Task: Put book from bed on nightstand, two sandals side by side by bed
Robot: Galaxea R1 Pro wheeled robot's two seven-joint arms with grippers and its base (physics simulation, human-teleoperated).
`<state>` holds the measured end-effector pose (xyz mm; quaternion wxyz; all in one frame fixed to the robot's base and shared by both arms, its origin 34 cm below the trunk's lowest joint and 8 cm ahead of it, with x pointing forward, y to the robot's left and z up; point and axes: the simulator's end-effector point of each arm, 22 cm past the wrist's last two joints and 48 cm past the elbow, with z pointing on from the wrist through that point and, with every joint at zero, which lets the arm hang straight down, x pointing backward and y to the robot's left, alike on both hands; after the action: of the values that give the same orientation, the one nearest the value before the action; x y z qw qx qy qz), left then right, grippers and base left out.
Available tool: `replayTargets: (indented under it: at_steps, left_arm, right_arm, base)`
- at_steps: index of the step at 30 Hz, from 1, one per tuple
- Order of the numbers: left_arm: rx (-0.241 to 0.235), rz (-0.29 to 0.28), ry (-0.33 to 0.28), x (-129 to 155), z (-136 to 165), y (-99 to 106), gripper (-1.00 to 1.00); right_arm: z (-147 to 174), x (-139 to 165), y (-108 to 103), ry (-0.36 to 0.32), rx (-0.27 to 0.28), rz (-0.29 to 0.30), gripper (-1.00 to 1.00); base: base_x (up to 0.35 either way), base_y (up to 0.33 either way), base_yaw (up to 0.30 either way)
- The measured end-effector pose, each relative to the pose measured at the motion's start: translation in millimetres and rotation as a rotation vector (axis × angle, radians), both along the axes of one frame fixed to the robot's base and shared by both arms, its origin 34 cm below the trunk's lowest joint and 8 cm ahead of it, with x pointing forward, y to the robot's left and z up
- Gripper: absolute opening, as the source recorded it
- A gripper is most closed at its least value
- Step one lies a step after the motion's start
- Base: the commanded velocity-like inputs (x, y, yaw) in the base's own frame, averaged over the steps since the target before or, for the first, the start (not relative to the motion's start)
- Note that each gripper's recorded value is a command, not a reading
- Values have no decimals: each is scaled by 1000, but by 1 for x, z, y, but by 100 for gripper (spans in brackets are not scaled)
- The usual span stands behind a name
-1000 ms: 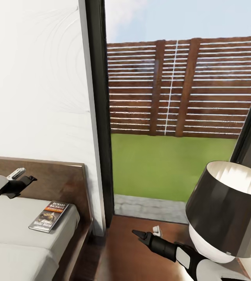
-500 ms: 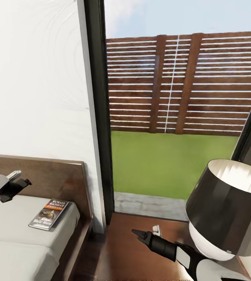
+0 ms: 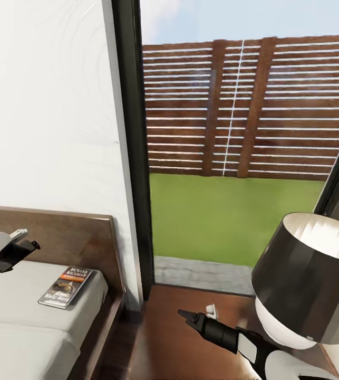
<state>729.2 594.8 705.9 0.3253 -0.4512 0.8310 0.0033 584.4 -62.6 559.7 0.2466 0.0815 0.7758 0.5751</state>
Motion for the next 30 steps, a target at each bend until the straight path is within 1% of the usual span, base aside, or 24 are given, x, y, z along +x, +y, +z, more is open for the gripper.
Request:
replayTargets:
  at_steps: [25, 30]
  left_arm:
    - [1, -3, 32, 2, -20, 0, 100]
    - [1, -4, 38, 2, -24, 0, 100]
  right_arm:
    - [-15, -5, 1, 33, 7, 3, 100]
    - [-13, -6, 2, 31, 26, 7, 100]
  base:
    - [0, 0, 0]
    - [0, 0, 0]
